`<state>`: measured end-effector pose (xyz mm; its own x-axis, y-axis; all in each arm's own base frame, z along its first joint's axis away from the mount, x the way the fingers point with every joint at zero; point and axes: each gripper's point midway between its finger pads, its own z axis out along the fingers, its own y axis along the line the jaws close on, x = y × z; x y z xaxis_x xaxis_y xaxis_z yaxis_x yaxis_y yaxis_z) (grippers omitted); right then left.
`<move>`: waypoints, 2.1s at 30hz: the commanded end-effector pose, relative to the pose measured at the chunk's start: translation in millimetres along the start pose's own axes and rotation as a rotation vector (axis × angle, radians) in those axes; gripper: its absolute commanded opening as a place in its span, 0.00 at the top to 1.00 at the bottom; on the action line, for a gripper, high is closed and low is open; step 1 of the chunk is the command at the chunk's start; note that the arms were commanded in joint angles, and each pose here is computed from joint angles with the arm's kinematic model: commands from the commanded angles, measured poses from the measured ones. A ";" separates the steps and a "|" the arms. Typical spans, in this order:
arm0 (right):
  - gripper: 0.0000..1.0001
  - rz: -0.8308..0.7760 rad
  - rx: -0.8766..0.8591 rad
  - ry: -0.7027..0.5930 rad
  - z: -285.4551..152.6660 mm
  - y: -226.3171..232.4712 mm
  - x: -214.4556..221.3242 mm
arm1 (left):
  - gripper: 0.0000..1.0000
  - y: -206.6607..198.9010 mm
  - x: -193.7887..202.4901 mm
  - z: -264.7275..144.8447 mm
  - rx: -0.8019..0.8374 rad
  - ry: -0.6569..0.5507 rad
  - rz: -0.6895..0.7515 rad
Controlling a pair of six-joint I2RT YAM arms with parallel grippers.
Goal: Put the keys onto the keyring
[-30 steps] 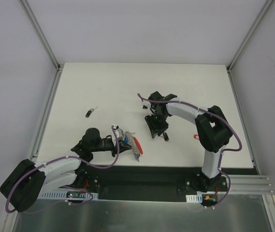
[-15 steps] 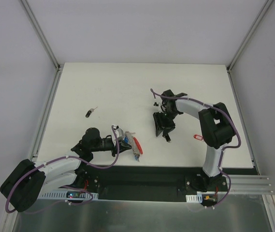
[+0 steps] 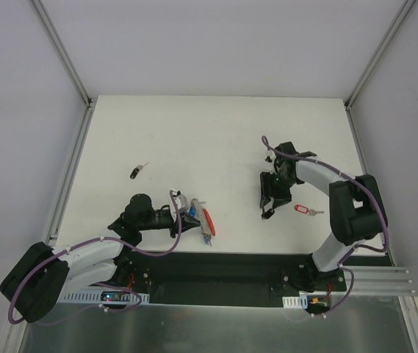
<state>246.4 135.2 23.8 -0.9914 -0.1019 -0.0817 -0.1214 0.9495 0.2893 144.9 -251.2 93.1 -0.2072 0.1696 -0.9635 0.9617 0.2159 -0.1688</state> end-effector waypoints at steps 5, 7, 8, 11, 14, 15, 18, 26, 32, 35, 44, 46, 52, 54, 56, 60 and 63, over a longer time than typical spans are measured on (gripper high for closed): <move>0.46 -0.006 0.015 -0.150 -32.0 -0.5 17.2 | 1.00 -0.2 -25.0 3.6 0.030 -0.056 0.069; 0.46 0.008 -0.024 -0.139 -32.0 5.1 29.4 | 1.00 -0.4 -24.7 3.4 0.030 -0.056 0.069; 0.46 0.010 -0.039 -0.135 -30.6 7.5 32.6 | 1.00 -1.0 -25.3 3.6 0.033 -0.057 0.070; 0.46 0.024 -0.072 -0.116 -23.2 16.2 44.2 | 1.00 -1.2 -24.6 3.7 0.035 -0.055 0.068; 0.46 0.010 -0.049 -0.116 -13.5 24.5 49.5 | 1.00 -1.0 -24.3 3.6 0.033 -0.054 0.067; 0.46 0.018 -0.032 -0.133 -12.2 22.9 46.7 | 1.00 -0.5 -25.3 3.8 0.031 -0.056 0.070; 0.48 0.071 0.017 -0.194 -7.9 18.8 38.4 | 1.00 -1.1 -24.0 3.8 0.033 -0.052 0.068; 0.64 0.179 0.078 -0.246 -4.1 10.9 35.1 | 1.00 -1.9 -25.2 3.1 0.034 -0.057 0.072; 0.65 0.180 0.061 -0.220 2.9 19.7 39.4 | 1.00 -2.4 -26.6 2.9 0.036 -0.061 0.075; 0.68 0.177 0.068 -0.230 3.9 21.1 35.9 | 1.00 -2.5 -26.3 2.9 0.036 -0.060 0.073; 0.86 0.162 0.159 -0.307 -5.2 18.4 20.3 | 1.00 -2.7 -25.8 3.2 0.037 -0.059 0.073; 0.90 0.158 0.183 -0.318 -8.2 17.4 19.3 | 1.00 -1.9 -26.6 3.2 0.034 -0.060 0.075; 0.99 0.129 0.275 -0.397 -20.8 15.8 8.7 | 1.00 -2.7 -26.6 3.2 0.037 -0.060 0.075; 0.99 0.112 0.310 -0.422 -25.1 14.6 4.8 | 1.00 -2.6 -26.6 3.1 0.036 -0.060 0.074; 0.99 0.093 0.340 -0.435 -26.2 14.0 3.5 | 1.00 -2.6 -26.0 2.7 0.034 -0.060 0.075; 0.99 0.072 0.404 -0.464 -27.7 12.5 0.7 | 1.00 -2.2 -26.4 2.8 0.033 -0.060 0.075; 0.99 0.087 0.437 -0.484 -25.9 17.5 -2.1 | 1.00 -1.7 -26.4 3.1 0.031 -0.059 0.076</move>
<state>234.5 146.1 43.7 -0.8824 0.0128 -0.4704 0.0271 0.9994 -0.0237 144.8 -251.4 93.0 -0.2074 0.1700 -0.9634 0.9618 0.2152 -0.1691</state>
